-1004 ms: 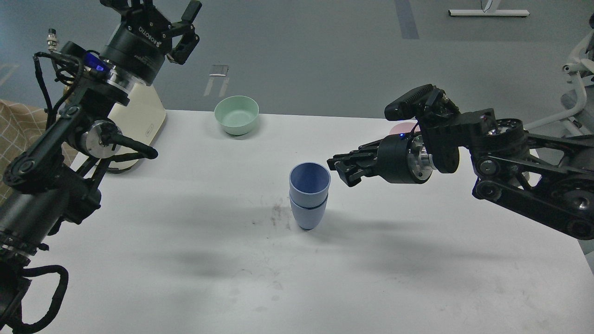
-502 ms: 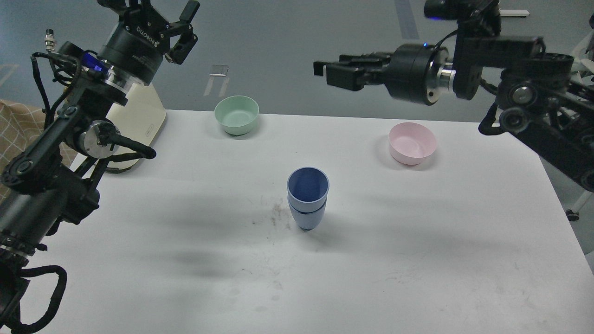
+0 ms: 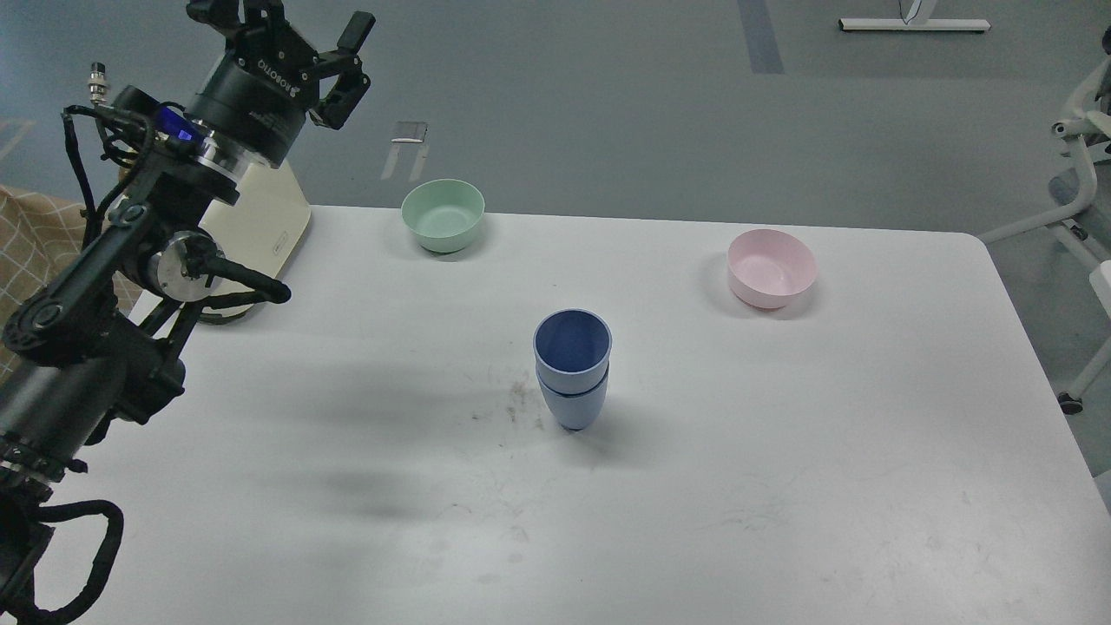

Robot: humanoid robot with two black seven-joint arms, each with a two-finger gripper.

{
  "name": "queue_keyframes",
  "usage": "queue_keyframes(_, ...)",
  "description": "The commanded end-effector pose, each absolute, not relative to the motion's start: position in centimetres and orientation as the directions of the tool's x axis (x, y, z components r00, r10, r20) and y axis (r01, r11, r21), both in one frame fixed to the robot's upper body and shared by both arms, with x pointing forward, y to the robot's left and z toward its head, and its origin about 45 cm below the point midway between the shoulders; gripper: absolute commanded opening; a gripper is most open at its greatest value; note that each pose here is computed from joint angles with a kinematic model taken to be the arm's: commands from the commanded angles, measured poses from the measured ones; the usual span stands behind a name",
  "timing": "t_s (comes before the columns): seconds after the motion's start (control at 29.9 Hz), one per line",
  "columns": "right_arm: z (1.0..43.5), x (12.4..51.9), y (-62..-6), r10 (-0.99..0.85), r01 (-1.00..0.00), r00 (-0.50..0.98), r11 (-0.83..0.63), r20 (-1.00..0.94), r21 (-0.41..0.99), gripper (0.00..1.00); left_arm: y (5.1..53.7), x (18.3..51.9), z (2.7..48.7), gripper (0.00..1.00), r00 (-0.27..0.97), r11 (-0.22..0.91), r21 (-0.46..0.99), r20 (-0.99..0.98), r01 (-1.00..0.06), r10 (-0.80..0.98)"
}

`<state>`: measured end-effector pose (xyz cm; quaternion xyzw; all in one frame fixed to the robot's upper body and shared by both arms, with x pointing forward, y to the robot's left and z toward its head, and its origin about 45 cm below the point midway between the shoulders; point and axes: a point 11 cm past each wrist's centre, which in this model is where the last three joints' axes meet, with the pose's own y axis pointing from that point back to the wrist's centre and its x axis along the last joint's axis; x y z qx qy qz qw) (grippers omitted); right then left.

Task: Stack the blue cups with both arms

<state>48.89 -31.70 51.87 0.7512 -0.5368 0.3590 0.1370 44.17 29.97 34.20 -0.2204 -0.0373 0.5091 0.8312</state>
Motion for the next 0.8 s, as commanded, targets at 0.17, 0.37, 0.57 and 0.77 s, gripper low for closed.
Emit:
queue_keyframes(0.17,45.5,48.9,-37.8,-0.932,-0.931,0.237,-0.299,0.274,-0.211,1.0,31.7,45.2,32.8,0.98,0.419,0.332,-0.363,-0.193,-0.871,0.887)
queue_keyframes(0.37,39.0,47.3,-40.6,-0.938,-0.936,0.288,-0.233,-0.192,-0.264,1.0,32.3,45.4,33.1,0.98,0.426,0.332,-0.374,-0.204,-0.866,0.881)
queue_keyframes(0.57,35.3,46.6,-40.5,-0.848,-0.938,0.299,-0.177,-0.437,-0.298,1.0,33.5,45.4,34.0,0.98,0.414,0.307,-0.401,-0.214,-0.863,0.885)
queue_keyframes(0.77,34.2,46.9,-38.8,-0.803,-0.933,0.318,-0.169,-0.505,-0.318,1.0,35.7,45.2,34.8,0.98,0.404,0.236,-0.449,-0.328,-0.862,0.854)
